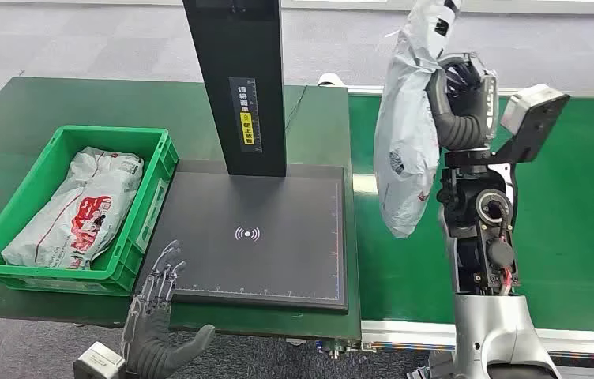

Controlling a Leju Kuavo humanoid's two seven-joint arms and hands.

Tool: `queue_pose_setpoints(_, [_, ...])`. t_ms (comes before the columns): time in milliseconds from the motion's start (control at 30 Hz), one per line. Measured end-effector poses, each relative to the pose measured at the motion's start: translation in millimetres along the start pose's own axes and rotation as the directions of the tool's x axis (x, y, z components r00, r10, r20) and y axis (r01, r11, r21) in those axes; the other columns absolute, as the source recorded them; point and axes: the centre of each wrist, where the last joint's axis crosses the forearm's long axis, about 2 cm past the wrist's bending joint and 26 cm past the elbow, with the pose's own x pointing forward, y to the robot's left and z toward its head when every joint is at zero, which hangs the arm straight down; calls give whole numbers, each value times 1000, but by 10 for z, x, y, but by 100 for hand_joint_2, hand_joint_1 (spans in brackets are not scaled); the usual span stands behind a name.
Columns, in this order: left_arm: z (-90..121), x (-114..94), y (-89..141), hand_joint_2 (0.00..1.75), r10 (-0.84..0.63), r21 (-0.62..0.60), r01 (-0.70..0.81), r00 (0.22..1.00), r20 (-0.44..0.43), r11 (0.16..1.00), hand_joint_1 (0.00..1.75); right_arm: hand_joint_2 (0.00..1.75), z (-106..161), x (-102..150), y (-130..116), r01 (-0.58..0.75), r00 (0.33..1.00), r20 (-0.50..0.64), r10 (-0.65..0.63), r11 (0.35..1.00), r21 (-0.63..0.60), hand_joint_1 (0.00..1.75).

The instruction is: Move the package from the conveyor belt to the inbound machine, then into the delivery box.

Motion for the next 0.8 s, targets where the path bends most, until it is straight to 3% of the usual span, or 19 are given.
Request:
queue_pose_setpoints(167, [-36, -26, -11, 175, 7, -8, -7, 1000, 0, 1000, 0, 175, -123, -96, 305, 3, 997, -77, 5, 994, 108, 175])
queue_pose_setpoints(333, [-39, -56, -45, 175, 24, -17, -24, 1000, -8, 1000, 0, 175, -56, -353, 675, 27, 972, -231, 34, 966, 258, 175])
queue_pose_setpoints(567, [-74, -60, -51, 175, 43, -26, -43, 999, -23, 999, 0, 175, 125, -610, 1062, 132, 875, -472, 108, 884, 448, 175])
queue_pose_setpoints(800, [-71, -69, -48, 175, 43, -35, -44, 998, -39, 998, 0, 175, 394, -797, 1273, 180, 767, -577, 282, 768, 615, 175])
